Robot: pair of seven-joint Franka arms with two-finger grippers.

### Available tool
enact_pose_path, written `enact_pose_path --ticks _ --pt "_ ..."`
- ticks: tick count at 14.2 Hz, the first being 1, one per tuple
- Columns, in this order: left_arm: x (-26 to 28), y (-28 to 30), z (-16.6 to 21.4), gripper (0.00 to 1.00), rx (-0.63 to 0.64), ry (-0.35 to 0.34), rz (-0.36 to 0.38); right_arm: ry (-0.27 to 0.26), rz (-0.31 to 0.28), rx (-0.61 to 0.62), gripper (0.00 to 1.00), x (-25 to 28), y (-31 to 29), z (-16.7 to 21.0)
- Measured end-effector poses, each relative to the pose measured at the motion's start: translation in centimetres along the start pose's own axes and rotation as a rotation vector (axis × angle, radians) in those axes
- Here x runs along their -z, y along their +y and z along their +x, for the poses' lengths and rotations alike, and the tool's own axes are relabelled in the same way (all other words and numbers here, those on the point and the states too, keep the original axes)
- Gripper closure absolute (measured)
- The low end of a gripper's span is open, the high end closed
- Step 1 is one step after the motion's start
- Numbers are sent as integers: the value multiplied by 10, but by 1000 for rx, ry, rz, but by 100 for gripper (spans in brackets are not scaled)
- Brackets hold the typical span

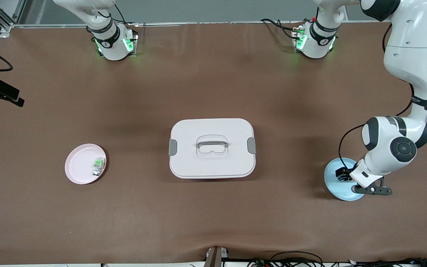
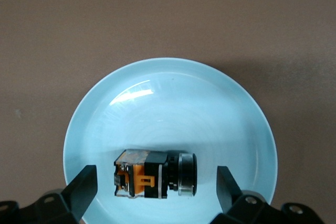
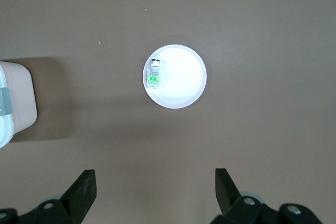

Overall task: Transfer orange switch to right arm and place
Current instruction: 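Lower the left gripper and close it on the orange switch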

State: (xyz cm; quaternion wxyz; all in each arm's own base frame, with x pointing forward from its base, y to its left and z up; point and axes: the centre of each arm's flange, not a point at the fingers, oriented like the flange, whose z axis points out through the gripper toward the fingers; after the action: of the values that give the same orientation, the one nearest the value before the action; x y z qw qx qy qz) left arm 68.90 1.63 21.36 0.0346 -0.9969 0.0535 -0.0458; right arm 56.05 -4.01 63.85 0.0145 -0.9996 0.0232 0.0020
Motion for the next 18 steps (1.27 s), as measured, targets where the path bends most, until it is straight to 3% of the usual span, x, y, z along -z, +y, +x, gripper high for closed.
enact_pose_path --ticks 15,16,18 --pt "-28 -6 -5 3 10 -2 -7 -10 0 -1 0 -1 0 -1" --pt "-28 -9 -6 8 14 -3 -6 -10 0 -1 0 -1 0 -1" --pt "-28 -13 -6 28 10 -3 -6 -10 0 0 0 -1 0 -1"
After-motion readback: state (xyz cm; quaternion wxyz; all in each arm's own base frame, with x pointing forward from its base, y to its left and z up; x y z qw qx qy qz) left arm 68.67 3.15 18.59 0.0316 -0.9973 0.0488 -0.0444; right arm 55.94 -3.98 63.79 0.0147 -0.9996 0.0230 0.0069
